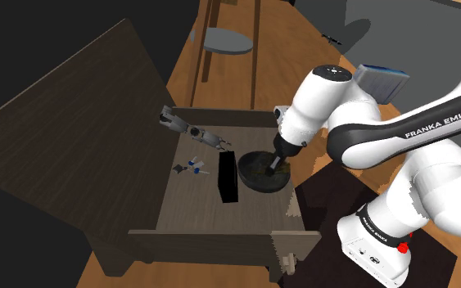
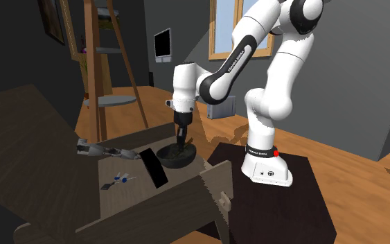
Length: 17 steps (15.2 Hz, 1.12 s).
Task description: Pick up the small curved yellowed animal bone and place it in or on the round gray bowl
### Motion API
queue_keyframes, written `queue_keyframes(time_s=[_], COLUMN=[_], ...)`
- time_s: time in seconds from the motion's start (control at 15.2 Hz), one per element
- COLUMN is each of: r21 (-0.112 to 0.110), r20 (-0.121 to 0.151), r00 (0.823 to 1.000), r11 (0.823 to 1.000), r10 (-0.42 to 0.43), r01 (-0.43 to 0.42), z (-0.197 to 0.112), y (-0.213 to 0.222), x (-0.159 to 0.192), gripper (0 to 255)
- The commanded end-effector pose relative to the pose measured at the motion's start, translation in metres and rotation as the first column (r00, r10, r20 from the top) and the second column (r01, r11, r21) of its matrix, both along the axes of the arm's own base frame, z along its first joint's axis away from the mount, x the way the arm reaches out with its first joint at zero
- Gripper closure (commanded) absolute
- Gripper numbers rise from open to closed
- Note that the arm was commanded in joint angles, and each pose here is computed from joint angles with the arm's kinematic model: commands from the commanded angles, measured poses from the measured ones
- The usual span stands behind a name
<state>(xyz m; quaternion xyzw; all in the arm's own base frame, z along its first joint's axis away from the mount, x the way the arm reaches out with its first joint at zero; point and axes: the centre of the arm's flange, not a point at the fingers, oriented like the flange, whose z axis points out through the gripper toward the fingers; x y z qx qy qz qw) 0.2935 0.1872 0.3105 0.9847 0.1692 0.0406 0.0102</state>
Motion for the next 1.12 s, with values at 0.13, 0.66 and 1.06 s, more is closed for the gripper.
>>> queue_keyframes(time_s=[0.13,0.66,1.06], r21=[0.0,0.0,0.0], r20=[0.0,0.0,0.0], r00=[1.0,1.0,1.0], r11=[1.0,1.0,1.0], r10=[0.0,0.0,0.0], r01=[0.0,0.0,0.0], z=[0.0,0.026,0.049], y=[0.0,0.0,0.001], x=[0.0,-0.002,-0.004], gripper=[255,0,0])
